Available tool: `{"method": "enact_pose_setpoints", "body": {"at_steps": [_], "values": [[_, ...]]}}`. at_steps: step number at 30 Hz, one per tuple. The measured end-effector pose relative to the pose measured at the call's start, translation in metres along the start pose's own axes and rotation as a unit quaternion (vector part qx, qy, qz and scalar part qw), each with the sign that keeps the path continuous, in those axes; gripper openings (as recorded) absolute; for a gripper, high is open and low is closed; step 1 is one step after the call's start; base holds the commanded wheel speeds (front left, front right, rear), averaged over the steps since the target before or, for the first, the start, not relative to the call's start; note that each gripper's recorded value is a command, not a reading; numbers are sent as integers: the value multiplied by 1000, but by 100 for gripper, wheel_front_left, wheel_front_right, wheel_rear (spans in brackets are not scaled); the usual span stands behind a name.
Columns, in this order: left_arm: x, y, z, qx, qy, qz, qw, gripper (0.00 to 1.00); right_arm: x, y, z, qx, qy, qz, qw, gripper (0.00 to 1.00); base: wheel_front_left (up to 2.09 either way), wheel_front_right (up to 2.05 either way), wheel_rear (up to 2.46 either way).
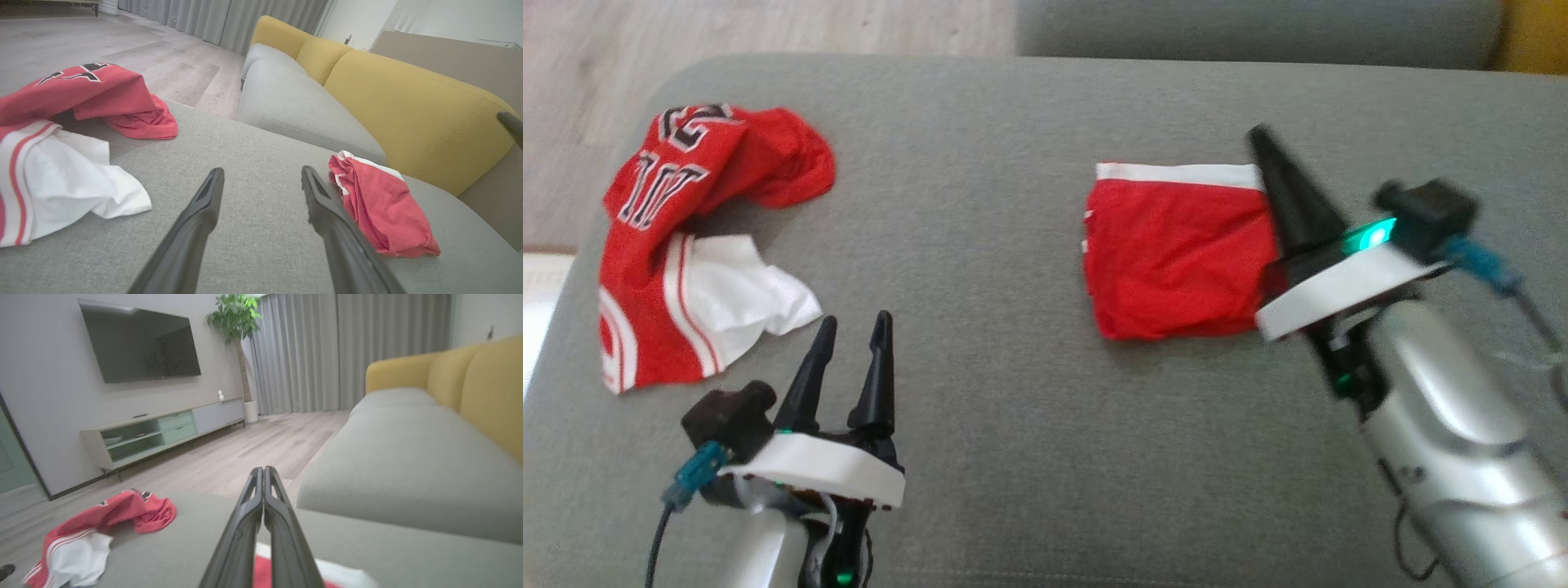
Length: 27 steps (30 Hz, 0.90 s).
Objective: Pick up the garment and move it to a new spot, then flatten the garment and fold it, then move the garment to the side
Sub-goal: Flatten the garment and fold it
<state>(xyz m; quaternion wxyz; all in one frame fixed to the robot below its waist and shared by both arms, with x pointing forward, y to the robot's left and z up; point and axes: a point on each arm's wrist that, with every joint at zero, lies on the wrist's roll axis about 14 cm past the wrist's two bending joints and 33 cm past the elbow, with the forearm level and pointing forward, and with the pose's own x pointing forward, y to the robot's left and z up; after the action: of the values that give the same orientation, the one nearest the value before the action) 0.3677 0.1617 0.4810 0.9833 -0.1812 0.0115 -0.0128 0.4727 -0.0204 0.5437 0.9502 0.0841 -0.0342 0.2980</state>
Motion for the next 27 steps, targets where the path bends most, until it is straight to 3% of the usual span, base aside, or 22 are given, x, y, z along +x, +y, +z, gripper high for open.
{"method": "enact_pose_setpoints", "body": {"at_steps": [1, 2, 7, 16, 21, 27], "values": [[1, -2, 0, 1, -1, -3, 1000, 100, -4, -11, 11, -10, -14, -14, 1000, 72, 0, 0, 0], [3, -5, 2, 2, -3, -7, 1000, 100, -8, -22, 22, -14, -28, -28, 999, 100, 0, 0, 0], [12, -20, 16, 14, -24, -31, 999, 100, -42, -53, 40, -30, -49, -81, 995, 100, 0, 0, 0], [15, -36, 31, 56, -47, -56, 996, 100, -118, -61, 6, -12, -14, -151, 988, 100, 0, 0, 0], [10, -33, 33, 89, -53, -55, 993, 100, -146, -65, -10, -12, 4, -187, 982, 100, 0, 0, 0], [6, -10, 32, 104, -48, -25, 993, 100, -151, -65, -16, -6, 9, -199, 980, 100, 0, 0, 0]]}}
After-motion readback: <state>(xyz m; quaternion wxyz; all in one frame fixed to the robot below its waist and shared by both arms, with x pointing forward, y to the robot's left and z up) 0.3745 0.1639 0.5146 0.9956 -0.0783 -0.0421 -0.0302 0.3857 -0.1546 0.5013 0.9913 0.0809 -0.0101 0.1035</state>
